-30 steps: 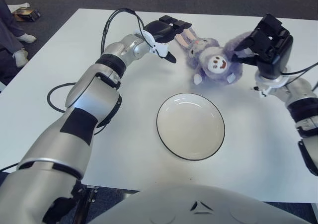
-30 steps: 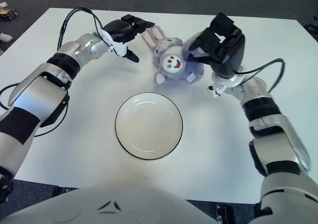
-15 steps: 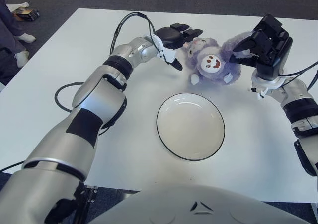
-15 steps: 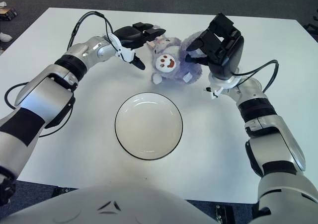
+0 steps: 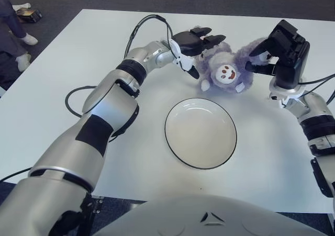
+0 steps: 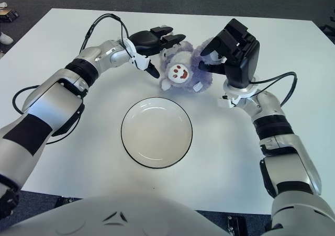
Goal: Put the doll into the plate.
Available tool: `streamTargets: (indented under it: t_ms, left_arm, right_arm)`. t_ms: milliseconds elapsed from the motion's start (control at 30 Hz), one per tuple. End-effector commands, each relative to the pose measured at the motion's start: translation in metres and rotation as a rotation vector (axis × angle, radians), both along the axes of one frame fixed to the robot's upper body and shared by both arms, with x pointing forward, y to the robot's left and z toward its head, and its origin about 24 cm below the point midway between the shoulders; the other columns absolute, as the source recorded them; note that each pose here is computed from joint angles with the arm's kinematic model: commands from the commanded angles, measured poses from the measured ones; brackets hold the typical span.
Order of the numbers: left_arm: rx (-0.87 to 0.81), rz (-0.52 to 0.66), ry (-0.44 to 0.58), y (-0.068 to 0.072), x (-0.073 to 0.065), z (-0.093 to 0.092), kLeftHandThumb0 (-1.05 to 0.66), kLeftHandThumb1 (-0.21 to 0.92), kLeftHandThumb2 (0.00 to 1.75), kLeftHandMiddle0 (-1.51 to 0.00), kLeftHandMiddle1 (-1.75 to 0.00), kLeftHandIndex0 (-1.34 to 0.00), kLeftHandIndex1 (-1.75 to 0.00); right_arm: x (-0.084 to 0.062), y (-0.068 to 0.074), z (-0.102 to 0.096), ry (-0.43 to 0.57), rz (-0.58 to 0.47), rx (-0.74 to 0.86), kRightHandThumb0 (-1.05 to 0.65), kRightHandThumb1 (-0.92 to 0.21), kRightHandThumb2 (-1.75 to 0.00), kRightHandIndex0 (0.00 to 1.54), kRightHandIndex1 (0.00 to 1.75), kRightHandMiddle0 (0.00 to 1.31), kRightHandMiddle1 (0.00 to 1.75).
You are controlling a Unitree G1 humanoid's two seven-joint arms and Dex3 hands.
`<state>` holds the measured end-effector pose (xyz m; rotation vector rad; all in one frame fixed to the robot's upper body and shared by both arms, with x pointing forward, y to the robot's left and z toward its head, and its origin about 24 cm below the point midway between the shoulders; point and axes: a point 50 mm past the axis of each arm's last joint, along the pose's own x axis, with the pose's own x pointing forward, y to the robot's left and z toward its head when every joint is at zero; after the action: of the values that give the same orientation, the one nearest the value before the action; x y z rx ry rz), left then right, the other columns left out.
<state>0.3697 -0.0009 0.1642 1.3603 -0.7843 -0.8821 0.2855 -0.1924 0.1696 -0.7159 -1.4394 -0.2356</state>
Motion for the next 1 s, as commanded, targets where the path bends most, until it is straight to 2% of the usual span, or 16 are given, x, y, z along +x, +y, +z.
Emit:
streamTargets:
  t_ms: [0,400,500,567,667,700,767,867,967]
  left_arm:
    - [0.009,-0.022,-0.053,-0.002,0.000,0.007,-1.03,0.83,0.12,0.00,0.00,0.00,0.00]
    - [0.017,-0.067,-0.133,-0.005,-0.004,0.005,-0.90,0.83,0.12,0.00,0.00,0.00,0.00]
    - [0.009,-0.082,-0.158,-0.006,-0.006,0.005,-0.85,0.79,0.14,0.00,0.00,0.00,-0.01]
    - [0.005,-0.091,-0.170,-0.008,-0.007,0.004,-0.81,0.65,0.37,-0.01,0.00,0.00,-0.02]
    - [0.000,-0.108,-0.195,-0.011,-0.009,0.003,-0.77,0.53,0.56,-0.04,-0.01,0.00,-0.09]
    - [0.000,-0.111,-0.202,-0.011,-0.009,0.003,-0.76,0.49,0.61,-0.05,-0.02,0.00,-0.11]
    - [0.000,-0.118,-0.216,-0.012,-0.010,0.002,-0.74,0.45,0.67,-0.06,-0.02,0.00,-0.14]
    - [0.008,-0.142,-0.281,-0.018,-0.012,0.001,-0.71,0.42,0.72,-0.11,-0.04,0.00,-0.25]
    - [0.012,-0.152,-0.325,-0.021,-0.013,0.000,-0.65,0.39,0.77,-0.14,-0.06,0.00,-0.32]
  right_arm:
    - [-0.002,0.003,0.004,-0.039,-0.008,0.050,-0.01,0.01,-1.66,0.86,1.75,0.70,1.61]
    - [-0.010,0.010,0.001,-0.028,-0.008,0.124,-0.01,-0.03,-1.61,0.84,1.75,0.66,1.61]
    - [-0.010,0.010,0.001,-0.025,-0.010,0.125,-0.01,-0.03,-1.61,0.83,1.75,0.66,1.61]
    - [-0.010,0.010,0.001,-0.025,-0.010,0.125,-0.01,-0.03,-1.61,0.83,1.75,0.66,1.61]
    - [-0.010,0.010,0.001,-0.023,-0.010,0.126,-0.01,-0.03,-1.61,0.83,1.75,0.66,1.61]
    - [-0.020,-0.005,0.002,0.054,-0.073,0.042,-0.01,-0.03,-1.61,0.83,1.75,0.66,1.61]
    - [-0.034,-0.020,0.005,0.166,-0.132,-0.064,-0.01,-0.18,-1.44,0.69,1.68,0.57,1.69]
    - [-0.037,-0.007,-0.004,0.207,-0.080,-0.028,-0.01,-0.25,-1.36,0.64,1.64,0.52,1.73]
    - [-0.037,-0.003,-0.003,0.225,-0.039,-0.011,-0.01,-0.25,-1.35,0.64,1.61,0.52,1.74]
